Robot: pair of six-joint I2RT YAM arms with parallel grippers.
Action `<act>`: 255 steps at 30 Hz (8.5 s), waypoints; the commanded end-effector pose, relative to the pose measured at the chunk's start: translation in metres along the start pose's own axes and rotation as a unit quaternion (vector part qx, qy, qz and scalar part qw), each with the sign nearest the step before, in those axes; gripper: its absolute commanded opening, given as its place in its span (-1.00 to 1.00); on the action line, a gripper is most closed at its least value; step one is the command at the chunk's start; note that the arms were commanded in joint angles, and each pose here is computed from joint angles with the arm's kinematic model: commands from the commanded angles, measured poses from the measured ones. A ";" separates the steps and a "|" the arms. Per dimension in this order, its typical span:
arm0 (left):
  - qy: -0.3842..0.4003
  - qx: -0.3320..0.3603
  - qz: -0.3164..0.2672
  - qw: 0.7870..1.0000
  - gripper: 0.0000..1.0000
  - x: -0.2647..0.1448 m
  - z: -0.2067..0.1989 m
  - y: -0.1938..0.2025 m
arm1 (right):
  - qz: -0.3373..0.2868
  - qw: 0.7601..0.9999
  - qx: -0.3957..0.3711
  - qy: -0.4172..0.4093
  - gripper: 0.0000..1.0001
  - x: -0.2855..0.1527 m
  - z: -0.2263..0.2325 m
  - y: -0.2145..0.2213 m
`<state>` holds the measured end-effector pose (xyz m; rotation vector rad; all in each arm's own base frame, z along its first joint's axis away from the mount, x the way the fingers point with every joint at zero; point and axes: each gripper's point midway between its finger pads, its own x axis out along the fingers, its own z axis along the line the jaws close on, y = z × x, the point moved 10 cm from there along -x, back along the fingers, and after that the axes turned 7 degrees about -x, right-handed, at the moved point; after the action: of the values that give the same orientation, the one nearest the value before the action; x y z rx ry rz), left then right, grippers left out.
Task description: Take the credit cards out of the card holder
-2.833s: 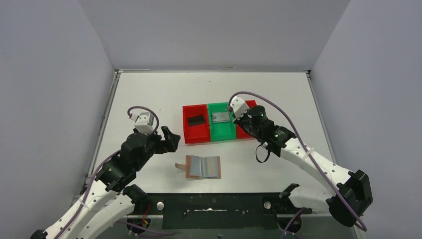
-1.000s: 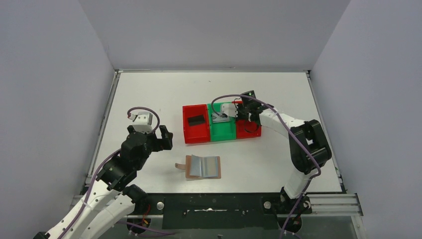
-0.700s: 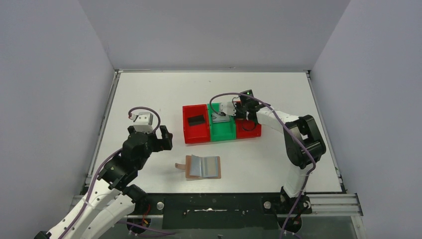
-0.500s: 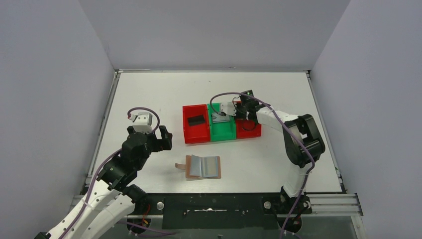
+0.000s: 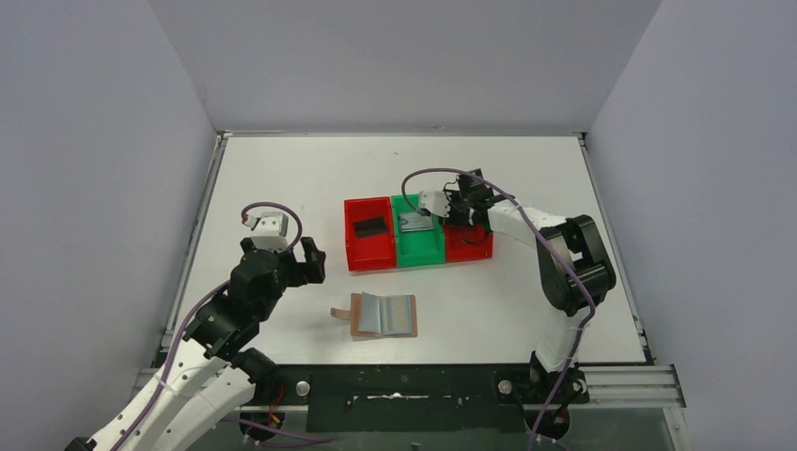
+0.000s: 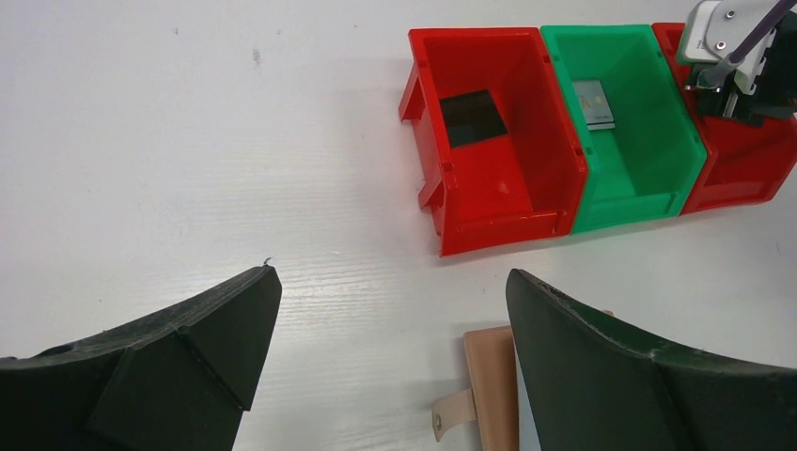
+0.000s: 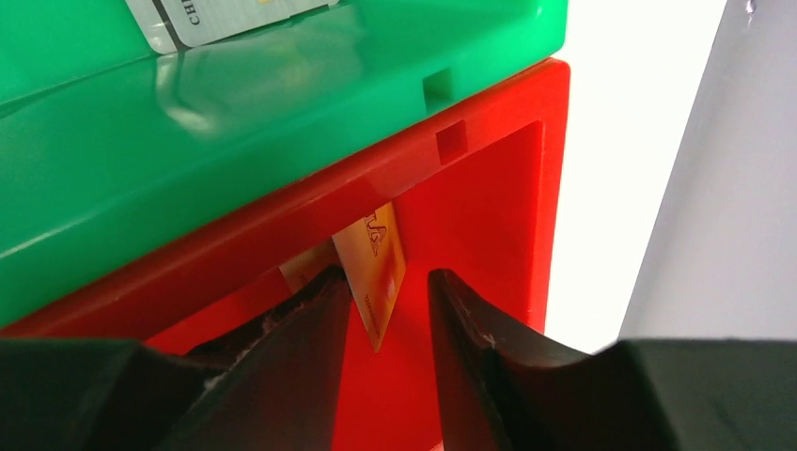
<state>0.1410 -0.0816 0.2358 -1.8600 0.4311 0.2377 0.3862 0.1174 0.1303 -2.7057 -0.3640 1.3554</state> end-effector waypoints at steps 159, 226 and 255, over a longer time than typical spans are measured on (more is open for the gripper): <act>-0.007 -0.035 -0.064 0.997 0.86 -0.007 0.006 -0.015 | -0.156 0.713 0.678 0.092 0.22 -0.100 0.073 -0.194; -0.006 -0.021 -0.011 1.000 0.85 0.014 0.005 -0.007 | 0.024 0.765 0.631 0.127 0.69 -0.022 0.085 -0.209; 0.066 -0.110 0.129 0.983 0.78 0.032 -0.018 0.026 | -0.180 0.640 0.741 -0.094 0.25 -0.112 0.203 -0.193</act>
<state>0.1550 -0.0942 0.2116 -1.9113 0.6384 0.3283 0.1325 0.2434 0.1135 -1.2556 0.3294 0.9525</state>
